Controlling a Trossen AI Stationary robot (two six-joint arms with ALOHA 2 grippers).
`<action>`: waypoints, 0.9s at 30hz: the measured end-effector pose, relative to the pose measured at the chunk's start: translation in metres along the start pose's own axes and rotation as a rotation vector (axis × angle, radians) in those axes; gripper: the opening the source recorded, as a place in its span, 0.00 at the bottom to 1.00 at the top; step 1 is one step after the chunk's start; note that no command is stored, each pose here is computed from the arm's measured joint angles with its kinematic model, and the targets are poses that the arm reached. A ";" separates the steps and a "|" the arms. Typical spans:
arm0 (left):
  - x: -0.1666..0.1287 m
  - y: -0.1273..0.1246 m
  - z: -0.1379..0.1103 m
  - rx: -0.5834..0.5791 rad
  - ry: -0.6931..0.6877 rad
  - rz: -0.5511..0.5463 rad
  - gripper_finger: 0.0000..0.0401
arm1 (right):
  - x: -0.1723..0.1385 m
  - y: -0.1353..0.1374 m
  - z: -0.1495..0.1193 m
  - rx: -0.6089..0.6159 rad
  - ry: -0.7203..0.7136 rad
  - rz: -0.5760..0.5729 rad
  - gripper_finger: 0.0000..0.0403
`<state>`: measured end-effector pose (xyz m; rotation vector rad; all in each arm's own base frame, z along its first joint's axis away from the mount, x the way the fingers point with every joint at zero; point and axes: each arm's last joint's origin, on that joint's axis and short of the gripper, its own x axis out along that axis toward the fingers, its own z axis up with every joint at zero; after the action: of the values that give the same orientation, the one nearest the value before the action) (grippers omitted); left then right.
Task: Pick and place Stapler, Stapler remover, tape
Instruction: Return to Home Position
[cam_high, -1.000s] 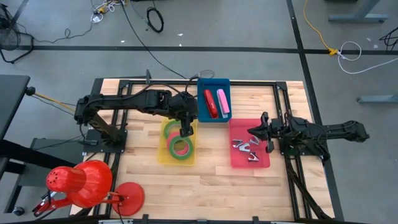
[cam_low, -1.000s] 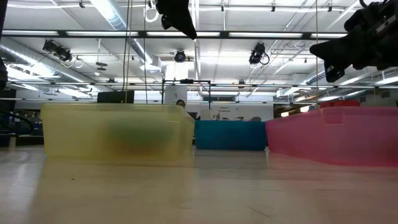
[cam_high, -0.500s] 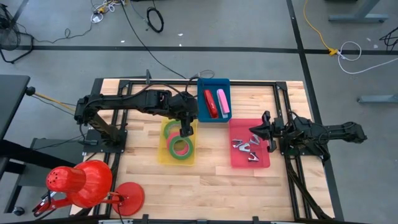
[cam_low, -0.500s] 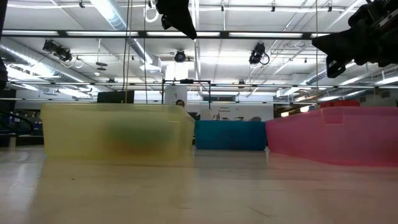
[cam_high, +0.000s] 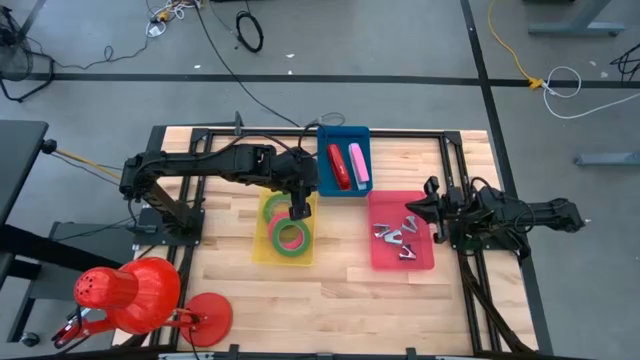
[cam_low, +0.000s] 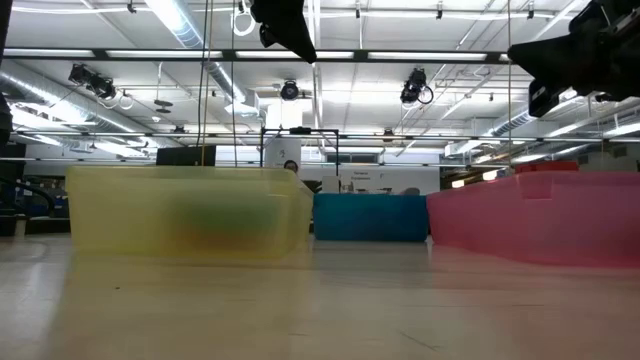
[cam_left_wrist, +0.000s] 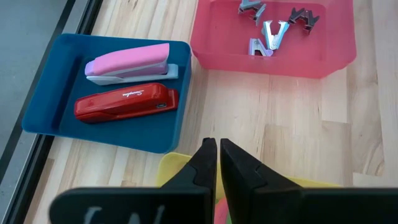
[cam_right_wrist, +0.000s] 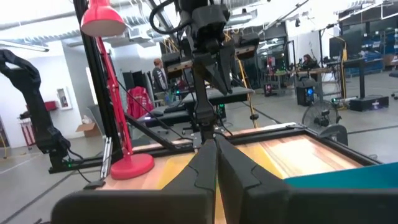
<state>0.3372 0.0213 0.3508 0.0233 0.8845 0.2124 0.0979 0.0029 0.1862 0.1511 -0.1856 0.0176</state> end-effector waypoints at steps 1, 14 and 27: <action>0.000 0.000 0.000 0.000 0.000 0.000 0.06 | 0.000 0.000 0.000 0.001 -0.005 0.000 0.04; 0.000 0.000 0.000 0.000 0.000 0.000 0.06 | -0.003 0.001 0.005 0.002 -0.051 0.007 0.04; 0.000 -0.002 0.000 0.060 -0.001 -0.064 0.05 | -0.003 0.000 0.004 0.001 -0.048 0.007 0.04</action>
<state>0.3375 0.0196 0.3506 0.0505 0.8893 0.1257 0.0940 0.0027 0.1899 0.1524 -0.2336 0.0208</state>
